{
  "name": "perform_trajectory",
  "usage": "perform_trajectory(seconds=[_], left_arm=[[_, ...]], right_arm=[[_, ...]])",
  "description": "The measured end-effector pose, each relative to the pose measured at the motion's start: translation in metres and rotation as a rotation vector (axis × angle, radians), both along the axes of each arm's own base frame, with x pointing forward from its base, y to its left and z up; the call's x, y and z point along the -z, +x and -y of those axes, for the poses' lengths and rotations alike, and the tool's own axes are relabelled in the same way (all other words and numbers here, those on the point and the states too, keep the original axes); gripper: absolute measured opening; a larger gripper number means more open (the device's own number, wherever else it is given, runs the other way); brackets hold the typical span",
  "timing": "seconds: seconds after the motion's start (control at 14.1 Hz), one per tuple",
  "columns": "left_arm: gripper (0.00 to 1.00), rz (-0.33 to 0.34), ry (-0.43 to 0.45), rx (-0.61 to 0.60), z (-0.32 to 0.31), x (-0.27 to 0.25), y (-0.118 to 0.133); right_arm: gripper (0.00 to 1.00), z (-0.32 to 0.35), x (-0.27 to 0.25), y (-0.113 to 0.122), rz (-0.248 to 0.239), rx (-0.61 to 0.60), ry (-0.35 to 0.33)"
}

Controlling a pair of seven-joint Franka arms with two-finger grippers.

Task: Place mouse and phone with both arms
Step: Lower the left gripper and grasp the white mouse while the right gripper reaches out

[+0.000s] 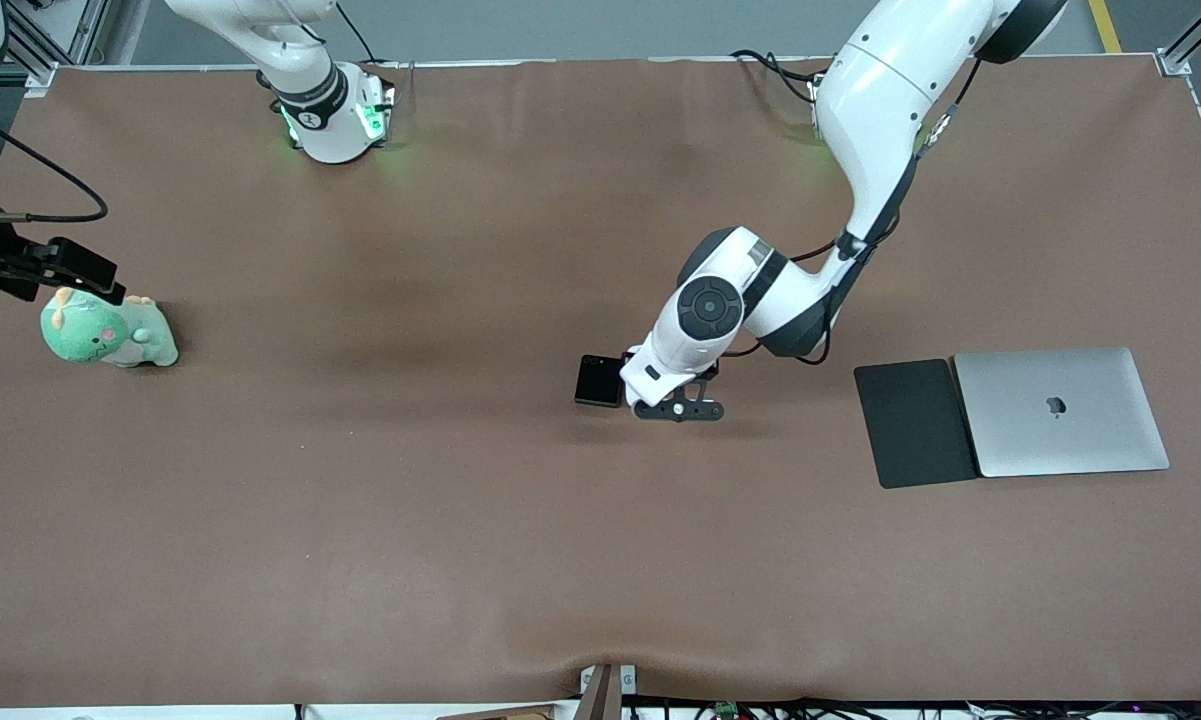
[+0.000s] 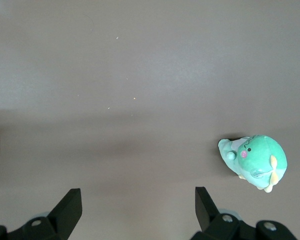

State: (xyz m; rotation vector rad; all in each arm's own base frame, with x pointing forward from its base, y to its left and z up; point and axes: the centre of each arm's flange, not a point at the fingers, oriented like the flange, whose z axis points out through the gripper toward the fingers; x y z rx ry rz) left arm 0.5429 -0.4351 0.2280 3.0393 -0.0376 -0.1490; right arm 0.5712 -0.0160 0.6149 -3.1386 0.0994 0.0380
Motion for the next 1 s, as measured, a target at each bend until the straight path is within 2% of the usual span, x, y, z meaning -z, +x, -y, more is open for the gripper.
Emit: perform_trajectory(seconds=[1.0], left_arm=[[0.80, 0.007, 0.038, -0.002, 0.026, 0.042, -0.020]], right_arm=[[1.00, 0.000, 0.003, 0.002, -0.004, -0.001, 0.000]])
